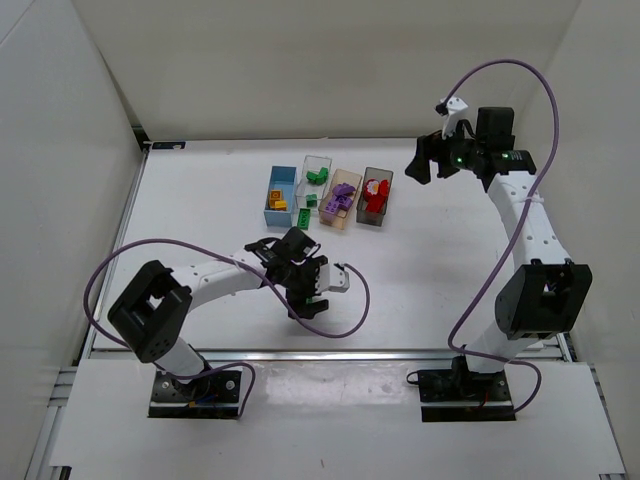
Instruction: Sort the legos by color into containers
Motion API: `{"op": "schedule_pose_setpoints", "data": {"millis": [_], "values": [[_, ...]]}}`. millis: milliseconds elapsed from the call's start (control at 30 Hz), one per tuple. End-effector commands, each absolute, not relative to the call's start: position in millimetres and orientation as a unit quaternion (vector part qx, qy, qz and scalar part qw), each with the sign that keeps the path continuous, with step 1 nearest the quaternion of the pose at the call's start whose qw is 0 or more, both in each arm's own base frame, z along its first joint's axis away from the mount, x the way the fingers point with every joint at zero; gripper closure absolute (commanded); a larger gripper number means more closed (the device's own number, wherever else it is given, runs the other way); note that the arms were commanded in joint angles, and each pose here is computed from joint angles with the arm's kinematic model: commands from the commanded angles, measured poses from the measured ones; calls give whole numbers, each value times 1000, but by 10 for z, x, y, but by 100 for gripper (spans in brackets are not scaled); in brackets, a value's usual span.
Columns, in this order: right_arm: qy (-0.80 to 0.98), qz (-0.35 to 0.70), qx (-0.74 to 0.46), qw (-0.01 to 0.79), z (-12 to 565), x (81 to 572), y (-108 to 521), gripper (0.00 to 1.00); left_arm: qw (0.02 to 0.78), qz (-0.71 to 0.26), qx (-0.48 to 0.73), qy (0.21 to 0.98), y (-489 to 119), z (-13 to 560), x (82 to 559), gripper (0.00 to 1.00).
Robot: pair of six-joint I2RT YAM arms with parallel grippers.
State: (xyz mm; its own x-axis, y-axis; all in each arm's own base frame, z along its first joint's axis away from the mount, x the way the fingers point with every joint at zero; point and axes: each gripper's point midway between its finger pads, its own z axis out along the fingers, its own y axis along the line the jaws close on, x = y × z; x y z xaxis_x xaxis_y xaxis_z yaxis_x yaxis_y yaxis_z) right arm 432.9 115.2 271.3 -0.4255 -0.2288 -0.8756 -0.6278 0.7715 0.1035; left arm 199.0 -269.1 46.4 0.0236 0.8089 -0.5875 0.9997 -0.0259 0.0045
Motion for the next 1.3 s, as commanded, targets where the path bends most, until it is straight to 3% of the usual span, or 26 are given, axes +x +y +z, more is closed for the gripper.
{"op": "schedule_pose_setpoints", "data": {"millis": [0,400,700,900,1067,1267], "values": [[810,220,-262,476,2762,4316,1141,6,230,-202,691,656,-2704,433,2038,7],[815,223,-262,466,2681,4309,1144,6,198,-171,695,670,-2556,248,2110,16],[816,227,-266,460,2623,4307,1178,6,185,-174,693,675,-2528,206,2153,47],[820,225,-269,453,2536,4306,1170,6,192,-187,694,668,-2604,255,2160,51],[820,225,-269,452,2519,4312,1170,6,209,-201,690,663,-2734,440,2223,60],[827,220,-269,441,2414,4301,1146,6,294,-214,648,670,-2892,1169,2614,64]]}}
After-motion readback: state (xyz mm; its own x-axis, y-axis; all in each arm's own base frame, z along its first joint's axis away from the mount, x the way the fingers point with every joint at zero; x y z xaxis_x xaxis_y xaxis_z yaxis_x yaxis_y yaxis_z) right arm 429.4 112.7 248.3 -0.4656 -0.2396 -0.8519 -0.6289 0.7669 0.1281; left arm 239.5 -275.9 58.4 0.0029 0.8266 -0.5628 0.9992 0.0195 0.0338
